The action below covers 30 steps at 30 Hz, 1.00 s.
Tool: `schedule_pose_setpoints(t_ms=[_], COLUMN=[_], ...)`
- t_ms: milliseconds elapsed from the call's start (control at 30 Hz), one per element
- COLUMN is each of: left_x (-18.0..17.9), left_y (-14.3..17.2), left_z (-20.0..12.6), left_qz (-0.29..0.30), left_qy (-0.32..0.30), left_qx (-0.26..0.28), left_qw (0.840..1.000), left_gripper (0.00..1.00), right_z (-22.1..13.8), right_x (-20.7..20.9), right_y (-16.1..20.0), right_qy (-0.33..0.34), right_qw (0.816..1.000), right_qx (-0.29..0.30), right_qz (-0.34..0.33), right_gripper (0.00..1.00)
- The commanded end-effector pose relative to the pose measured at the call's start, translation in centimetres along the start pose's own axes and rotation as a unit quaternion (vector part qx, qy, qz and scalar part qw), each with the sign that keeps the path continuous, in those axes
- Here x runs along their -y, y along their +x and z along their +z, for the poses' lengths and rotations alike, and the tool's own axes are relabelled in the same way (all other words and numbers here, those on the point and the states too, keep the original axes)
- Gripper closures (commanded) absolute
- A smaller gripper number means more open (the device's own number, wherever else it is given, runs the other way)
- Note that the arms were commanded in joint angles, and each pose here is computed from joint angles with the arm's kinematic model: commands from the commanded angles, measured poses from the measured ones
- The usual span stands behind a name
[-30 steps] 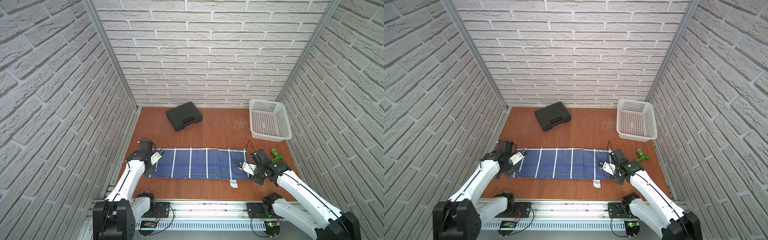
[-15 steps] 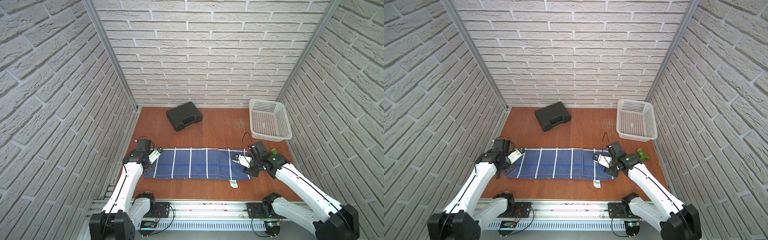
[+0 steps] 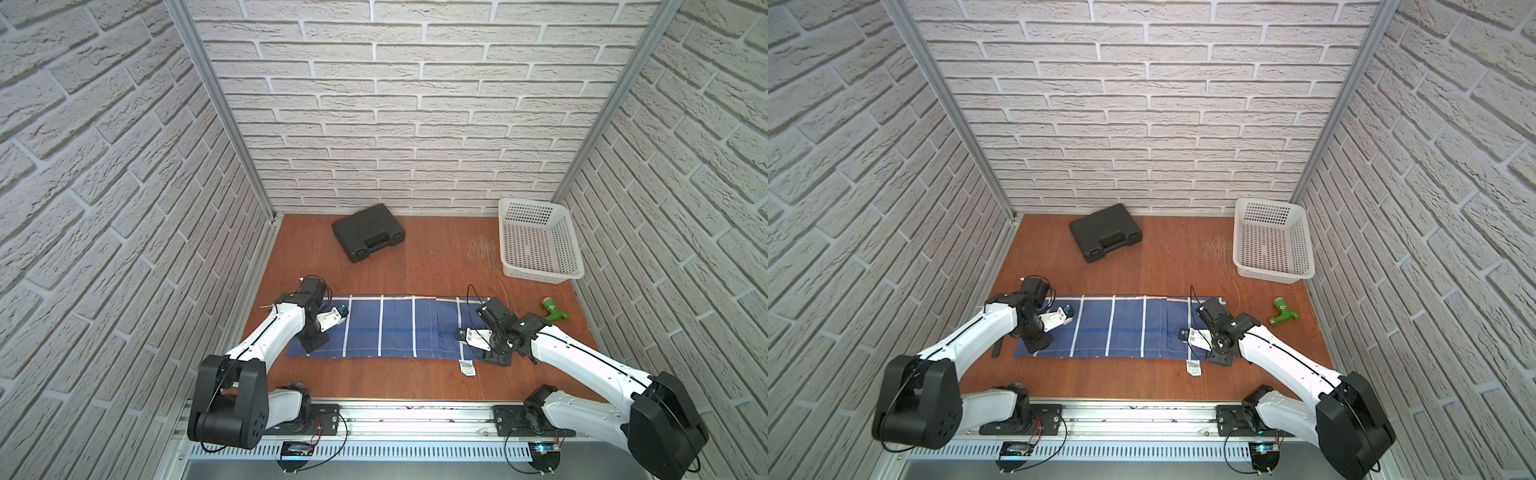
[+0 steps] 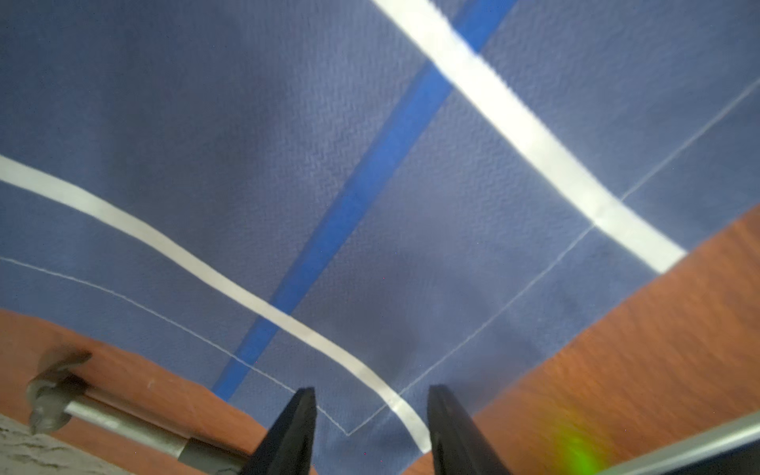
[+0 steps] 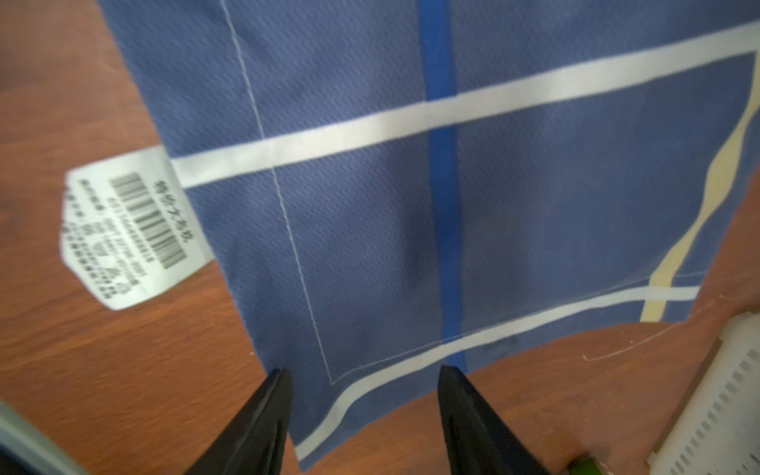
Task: Roll up the pillowcase
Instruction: Fold the pillowcase at the center of the board, then roll the pillowcase at the center of the board.
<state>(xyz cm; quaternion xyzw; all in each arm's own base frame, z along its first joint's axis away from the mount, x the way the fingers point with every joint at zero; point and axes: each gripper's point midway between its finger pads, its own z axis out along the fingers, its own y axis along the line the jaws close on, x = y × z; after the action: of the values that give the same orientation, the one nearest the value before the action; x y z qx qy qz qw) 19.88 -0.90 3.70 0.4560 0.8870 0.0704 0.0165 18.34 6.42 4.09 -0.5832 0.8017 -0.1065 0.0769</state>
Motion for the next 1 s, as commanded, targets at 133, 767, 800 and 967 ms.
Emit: schedule_pose_setpoints(t_ms=[133, 767, 800, 967], left_x=[-0.4, -3.0, -2.8, 1.1], left_y=[2.1, -7.3, -8.7, -18.0], left_z=[1.4, -8.4, -8.8, -10.4], left_qz=[0.014, -0.017, -0.013, 0.026], left_qy=[-0.03, -0.108, -0.111, -0.071], left_qx=[-0.046, 0.142, 0.157, 0.253], left_qw=[0.998, 0.984, 0.981, 0.965], left_gripper=[0.44, 0.26, 0.26, 0.26], right_z=[0.5, -6.6, -6.5, -4.7], right_x=[0.6, 9.8, 9.9, 8.7], right_y=[2.0, -3.0, -2.9, -0.7], right_qy=[0.034, 0.086, 0.076, 0.015], right_qw=[0.998, 0.882, 0.867, 0.776], right_qx=[-0.05, 0.161, 0.156, 0.092], right_qz=[-0.003, 0.435, 0.467, 0.624], right_gripper=[0.36, 0.25, 0.24, 0.23])
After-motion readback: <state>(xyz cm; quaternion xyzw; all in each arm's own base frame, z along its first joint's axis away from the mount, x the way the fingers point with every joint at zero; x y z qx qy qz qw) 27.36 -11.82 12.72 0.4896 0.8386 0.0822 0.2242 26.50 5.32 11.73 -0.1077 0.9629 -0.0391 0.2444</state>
